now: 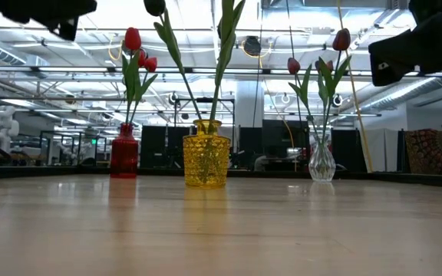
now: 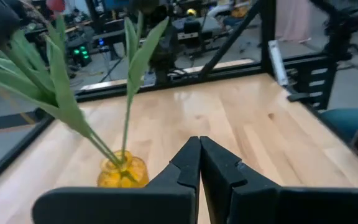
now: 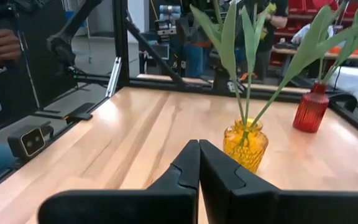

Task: Sort flowers into vase by color
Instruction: Return to Home Position

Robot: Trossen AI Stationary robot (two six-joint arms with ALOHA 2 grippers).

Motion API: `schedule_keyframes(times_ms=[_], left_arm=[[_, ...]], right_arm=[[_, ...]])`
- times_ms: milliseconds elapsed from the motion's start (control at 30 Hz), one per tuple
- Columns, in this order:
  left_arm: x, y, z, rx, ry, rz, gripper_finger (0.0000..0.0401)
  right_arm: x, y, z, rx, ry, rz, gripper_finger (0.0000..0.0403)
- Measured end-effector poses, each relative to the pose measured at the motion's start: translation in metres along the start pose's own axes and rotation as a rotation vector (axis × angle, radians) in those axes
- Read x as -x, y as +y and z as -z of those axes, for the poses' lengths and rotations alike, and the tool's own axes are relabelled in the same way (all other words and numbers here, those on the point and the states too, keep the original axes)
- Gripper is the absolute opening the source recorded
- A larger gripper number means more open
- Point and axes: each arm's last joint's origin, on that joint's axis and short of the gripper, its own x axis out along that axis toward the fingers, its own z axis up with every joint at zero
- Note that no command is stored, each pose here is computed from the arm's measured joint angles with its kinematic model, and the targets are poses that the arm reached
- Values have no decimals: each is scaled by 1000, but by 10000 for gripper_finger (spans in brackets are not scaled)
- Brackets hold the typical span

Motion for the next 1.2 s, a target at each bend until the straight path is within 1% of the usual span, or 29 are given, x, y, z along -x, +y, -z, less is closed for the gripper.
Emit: schedule_keyframes(times_ms=[233, 367, 500, 567, 700, 800, 900, 1000, 1100, 1200], left_arm=[[6, 10, 33, 45, -62, 72, 4], [10, 16, 53, 67, -89, 70, 4], [13, 21, 64, 95, -142, 95, 4], [14, 24, 67, 97, -154, 113, 4], [13, 28, 71, 106, -150, 98, 4], [11, 30, 72, 102, -143, 103, 4], [10, 31, 73, 78, -142, 103, 4], [9, 35, 74, 49, -134, 74, 3], [7, 40, 74, 45, -130, 43, 3], [6, 44, 75, 45, -128, 48, 3]], right_arm=[[-3, 2, 4, -20, 39, -47, 0], [-5, 3, 5, -26, 47, -56, 0], [-6, 3, 6, -28, 47, -57, 0], [-7, 3, 6, -36, 54, -62, 0], [-8, 4, 7, -45, 59, -87, 0], [-6, 5, 10, -51, 38, -122, 0], [-3, 6, 19, -64, 3, -191, 0], [-1, 5, 27, -83, 24, -169, 0], [0, 3, 26, -100, 28, -157, 0], [0, 1, 27, -93, 35, -139, 0]])
